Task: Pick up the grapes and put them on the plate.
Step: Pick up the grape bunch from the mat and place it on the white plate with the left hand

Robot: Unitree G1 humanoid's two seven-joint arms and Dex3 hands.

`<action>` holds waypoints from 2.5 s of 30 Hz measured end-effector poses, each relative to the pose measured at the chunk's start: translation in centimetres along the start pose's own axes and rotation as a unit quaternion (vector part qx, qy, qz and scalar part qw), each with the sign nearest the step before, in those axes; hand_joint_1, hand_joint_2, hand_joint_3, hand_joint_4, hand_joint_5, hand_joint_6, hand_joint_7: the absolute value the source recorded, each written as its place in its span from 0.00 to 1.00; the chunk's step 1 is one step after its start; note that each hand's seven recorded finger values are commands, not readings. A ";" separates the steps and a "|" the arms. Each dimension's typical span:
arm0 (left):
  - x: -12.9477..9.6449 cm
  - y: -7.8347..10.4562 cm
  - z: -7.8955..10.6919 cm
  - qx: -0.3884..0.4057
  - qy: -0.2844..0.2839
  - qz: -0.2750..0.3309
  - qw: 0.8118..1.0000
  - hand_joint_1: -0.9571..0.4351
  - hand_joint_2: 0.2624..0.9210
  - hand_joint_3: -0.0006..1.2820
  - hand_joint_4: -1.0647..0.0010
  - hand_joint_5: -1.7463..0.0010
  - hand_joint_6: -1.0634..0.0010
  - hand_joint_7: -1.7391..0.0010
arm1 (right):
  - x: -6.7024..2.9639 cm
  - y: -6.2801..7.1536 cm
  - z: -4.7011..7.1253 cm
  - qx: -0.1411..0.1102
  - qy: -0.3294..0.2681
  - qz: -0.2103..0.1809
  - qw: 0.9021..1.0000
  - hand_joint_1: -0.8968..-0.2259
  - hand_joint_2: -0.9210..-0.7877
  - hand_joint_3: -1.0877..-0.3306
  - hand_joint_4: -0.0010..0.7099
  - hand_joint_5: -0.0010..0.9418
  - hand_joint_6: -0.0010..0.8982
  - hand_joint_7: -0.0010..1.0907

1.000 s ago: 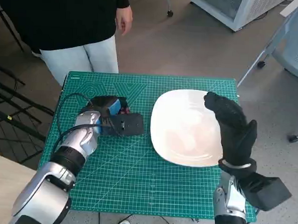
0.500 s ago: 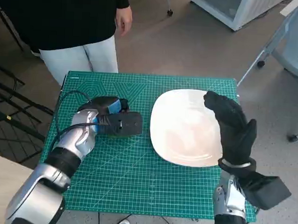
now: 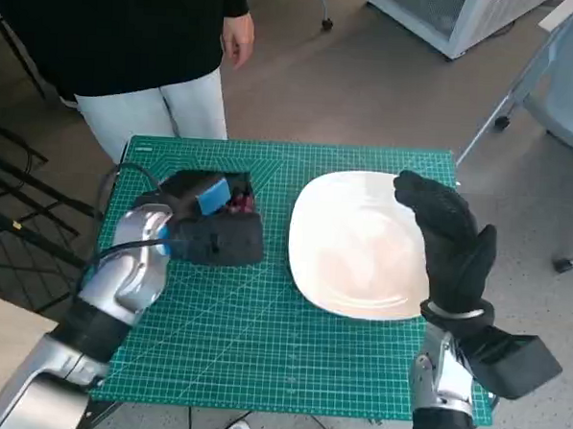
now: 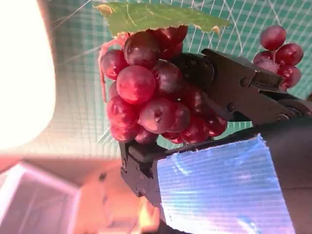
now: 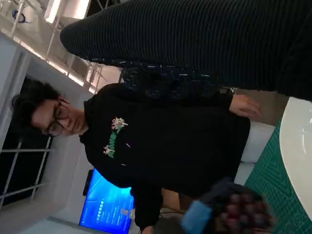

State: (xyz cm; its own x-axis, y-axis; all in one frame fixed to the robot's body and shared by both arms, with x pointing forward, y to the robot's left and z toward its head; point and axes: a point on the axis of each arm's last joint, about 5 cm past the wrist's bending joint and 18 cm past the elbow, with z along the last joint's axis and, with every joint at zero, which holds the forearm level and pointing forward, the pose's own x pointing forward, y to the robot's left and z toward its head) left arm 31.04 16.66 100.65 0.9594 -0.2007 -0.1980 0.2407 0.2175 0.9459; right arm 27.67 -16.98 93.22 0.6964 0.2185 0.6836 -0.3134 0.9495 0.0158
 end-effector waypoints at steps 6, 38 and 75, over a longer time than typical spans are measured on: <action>-1.2 0.2 0.2 -0.004 -0.024 0.024 0.999 0.69 1.00 0.22 0.61 0.17 0.60 0.19 | -0.02 -0.1 0.0 -0.001 0.000 -0.001 1.000 0.33 0.00 0.51 0.64 0.01 0.13 0.33; -1.1 1.6 4.9 0.012 -0.110 0.050 0.993 0.69 1.00 0.13 0.48 0.25 0.49 0.28 | 0.04 -0.5 0.4 -0.009 -0.007 -0.004 1.000 0.34 0.00 0.52 0.65 0.01 0.14 0.30; 5.2 1.4 16.7 0.082 -0.159 -0.111 0.978 0.69 1.00 0.28 0.70 0.12 0.69 0.14 | -1.41 -1.8 1.6 -0.032 -0.032 -0.049 0.998 0.34 0.00 0.53 0.64 0.00 0.19 0.24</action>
State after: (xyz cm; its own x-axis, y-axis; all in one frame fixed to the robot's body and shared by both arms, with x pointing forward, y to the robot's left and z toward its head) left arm 33.90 0.03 105.25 0.7860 -0.5183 -0.3369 0.3853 -0.0154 0.9227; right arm 26.22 -19.34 93.39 0.6788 0.1109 0.7259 -0.2020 0.9786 0.0395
